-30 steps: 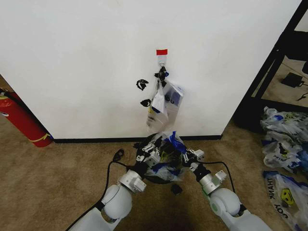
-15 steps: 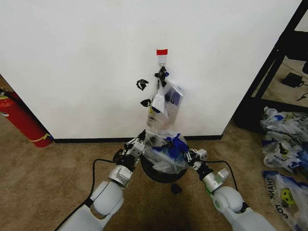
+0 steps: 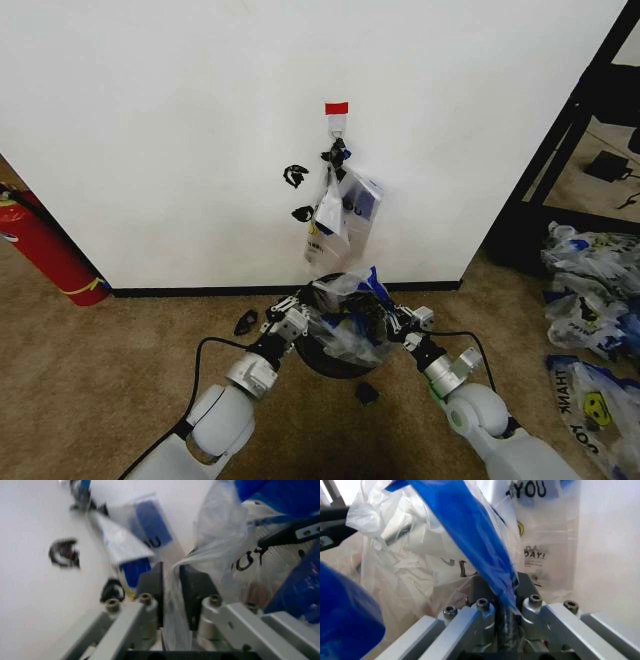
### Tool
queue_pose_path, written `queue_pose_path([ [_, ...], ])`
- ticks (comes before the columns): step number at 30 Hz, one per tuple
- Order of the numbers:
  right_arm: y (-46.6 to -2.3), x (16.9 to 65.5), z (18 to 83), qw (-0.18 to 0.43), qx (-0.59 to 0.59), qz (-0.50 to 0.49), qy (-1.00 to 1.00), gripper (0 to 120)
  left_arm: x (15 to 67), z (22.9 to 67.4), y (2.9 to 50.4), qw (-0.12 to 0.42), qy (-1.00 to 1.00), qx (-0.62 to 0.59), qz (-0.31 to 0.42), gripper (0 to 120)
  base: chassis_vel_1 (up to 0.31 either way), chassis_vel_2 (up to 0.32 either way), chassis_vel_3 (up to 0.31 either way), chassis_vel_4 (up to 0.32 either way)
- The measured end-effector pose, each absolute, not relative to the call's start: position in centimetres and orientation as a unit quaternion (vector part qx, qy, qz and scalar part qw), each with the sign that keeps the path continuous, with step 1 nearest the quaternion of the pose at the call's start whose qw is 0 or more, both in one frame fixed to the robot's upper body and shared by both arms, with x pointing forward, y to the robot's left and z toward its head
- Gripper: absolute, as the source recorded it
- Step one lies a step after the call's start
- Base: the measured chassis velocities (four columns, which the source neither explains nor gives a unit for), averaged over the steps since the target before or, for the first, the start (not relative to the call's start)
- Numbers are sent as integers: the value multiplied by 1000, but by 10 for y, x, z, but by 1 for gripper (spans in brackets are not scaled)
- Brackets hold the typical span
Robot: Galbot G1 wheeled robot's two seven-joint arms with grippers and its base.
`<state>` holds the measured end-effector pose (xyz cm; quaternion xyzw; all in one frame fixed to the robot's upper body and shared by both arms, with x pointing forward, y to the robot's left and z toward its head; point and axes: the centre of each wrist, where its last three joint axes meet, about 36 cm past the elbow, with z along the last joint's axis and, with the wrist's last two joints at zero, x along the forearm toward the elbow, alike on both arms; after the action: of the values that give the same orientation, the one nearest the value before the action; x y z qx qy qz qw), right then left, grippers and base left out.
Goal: Pick up the garbage bag from the wall and place it over the trash bin.
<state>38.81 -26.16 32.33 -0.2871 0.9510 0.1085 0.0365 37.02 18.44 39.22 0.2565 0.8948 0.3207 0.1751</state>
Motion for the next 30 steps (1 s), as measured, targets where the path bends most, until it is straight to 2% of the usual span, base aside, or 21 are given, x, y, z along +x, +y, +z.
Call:
queue_pose_path([
  [3, -261, 387, 325, 37, -289, 109, 950, 1, 375, 391, 187, 195, 879, 257, 352, 28, 0, 0, 0, 0],
  [4, -260, 386, 325, 38, -290, 110, 950, 1, 376, 390, 188, 207, 867, 258, 372, 34, 0, 0, 0, 0],
  [9, -258, 383, 329, 32, -282, 112, 952, 1, 376, 393, 193, 241, 827, 267, 433, 53, 0, 0, 0, 0],
  [10, -258, 383, 329, 32, -282, 112, 952, 1, 376, 393, 193, 241, 827, 267, 433, 53, 0, 0, 0, 0],
  [15, -252, 378, 331, 25, -271, 122, 955, 1, 367, 398, 186, 256, 807, 292, 445, 76, 0, 0, 0, 0],
  [17, -251, 377, 330, 24, -270, 124, 955, 1, 364, 399, 183, 258, 806, 298, 442, 80, 0, 0, 0, 0],
  [21, -244, 371, 329, 17, -266, 131, 955, 1, 356, 405, 173, 262, 804, 315, 431, 95, 0, 0, 0, 0],
  [25, -241, 366, 325, 6, -261, 124, 957, 1, 354, 406, 171, 260, 807, 320, 423, 100, 0, 0, 0, 0],
  [30, -241, 350, 323, -50, -214, 113, 969, 1, 349, 401, 179, 243, 817, 328, 408, 100, 0, 0, 0, 0],
])
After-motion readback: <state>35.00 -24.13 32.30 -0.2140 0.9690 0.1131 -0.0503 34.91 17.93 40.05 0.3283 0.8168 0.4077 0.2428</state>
